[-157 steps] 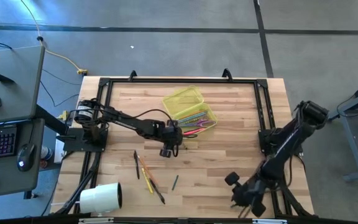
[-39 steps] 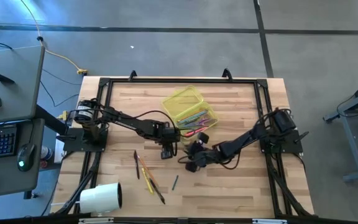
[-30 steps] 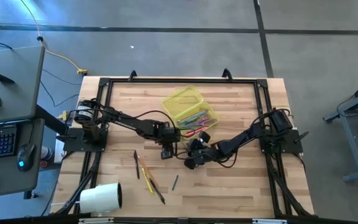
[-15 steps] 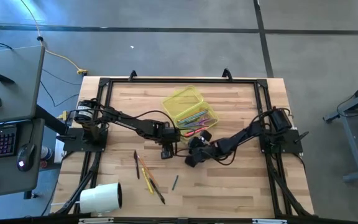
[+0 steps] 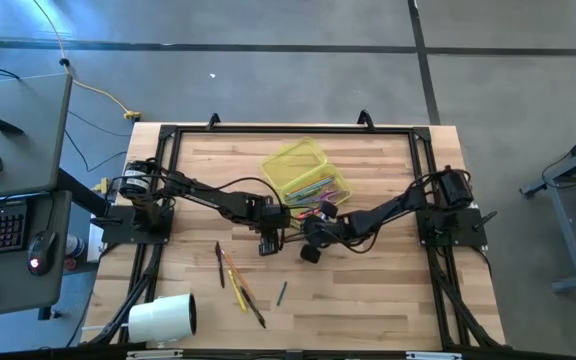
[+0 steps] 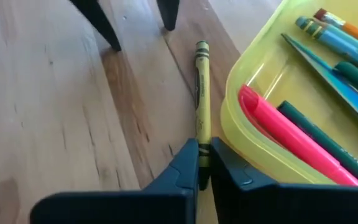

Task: Pick & place school supplies into a supply box
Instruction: Put the green crayon into the supply box

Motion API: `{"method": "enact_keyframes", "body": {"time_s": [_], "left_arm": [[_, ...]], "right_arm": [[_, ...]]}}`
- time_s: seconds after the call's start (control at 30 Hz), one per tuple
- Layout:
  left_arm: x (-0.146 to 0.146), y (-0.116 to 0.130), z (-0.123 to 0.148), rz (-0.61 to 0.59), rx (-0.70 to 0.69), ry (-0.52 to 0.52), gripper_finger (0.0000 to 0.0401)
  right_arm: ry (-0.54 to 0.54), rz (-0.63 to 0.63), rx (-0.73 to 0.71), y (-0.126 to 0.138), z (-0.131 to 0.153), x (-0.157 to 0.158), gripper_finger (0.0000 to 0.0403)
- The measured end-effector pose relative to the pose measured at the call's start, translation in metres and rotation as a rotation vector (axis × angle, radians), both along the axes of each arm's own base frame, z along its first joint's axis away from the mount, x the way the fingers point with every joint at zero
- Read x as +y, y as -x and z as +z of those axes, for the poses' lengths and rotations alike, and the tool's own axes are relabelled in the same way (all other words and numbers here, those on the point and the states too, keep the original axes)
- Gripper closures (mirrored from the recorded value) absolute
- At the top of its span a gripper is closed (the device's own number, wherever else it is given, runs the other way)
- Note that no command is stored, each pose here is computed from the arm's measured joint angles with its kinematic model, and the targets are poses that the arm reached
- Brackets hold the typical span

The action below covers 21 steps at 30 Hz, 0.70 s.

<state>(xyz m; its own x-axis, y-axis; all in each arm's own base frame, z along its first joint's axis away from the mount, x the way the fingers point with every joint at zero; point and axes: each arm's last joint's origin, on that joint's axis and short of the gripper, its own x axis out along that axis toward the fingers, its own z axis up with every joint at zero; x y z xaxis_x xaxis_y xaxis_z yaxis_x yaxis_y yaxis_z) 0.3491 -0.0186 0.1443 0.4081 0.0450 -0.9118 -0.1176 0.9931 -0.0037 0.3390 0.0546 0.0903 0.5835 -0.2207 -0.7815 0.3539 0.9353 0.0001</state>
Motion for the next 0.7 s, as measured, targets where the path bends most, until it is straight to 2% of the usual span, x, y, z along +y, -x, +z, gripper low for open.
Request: {"method": "enact_keyframes", "body": {"time_s": [0.1, 0.2, 0.3, 0.4, 0.47, 0.7], "left_arm": [[0.0, 0.0, 0.0, 0.0, 0.003, 0.0, 0.0187], [0.0, 0.0, 0.0, 0.0, 0.006, -0.001, 0.0187], [0.0, 0.001, 0.0, 0.0, 0.011, -0.001, 0.0187], [0.0, 0.001, 0.0, 0.0, 0.015, -0.001, 0.0187], [0.0, 0.001, 0.0, 0.001, 0.017, -0.002, 0.0187], [0.0, 0.002, 0.0, 0.0, 0.019, -0.002, 0.0187]], "right_arm": [[-0.029, 0.033, 0.003, 0.001, 0.002, 0.004, 0.0386], [-0.073, 0.084, -0.008, 0.004, 0.012, 0.013, 0.0395], [-0.112, 0.176, -0.013, 0.011, 0.029, 0.021, 0.0396], [-0.086, 0.229, -0.07, 0.016, 0.057, 0.024, 0.0392], [-0.026, 0.227, -0.079, 0.022, 0.073, 0.02, 0.0396], [0.303, 0.076, 0.107, 0.049, 0.096, -0.019, 0.0396]]}}
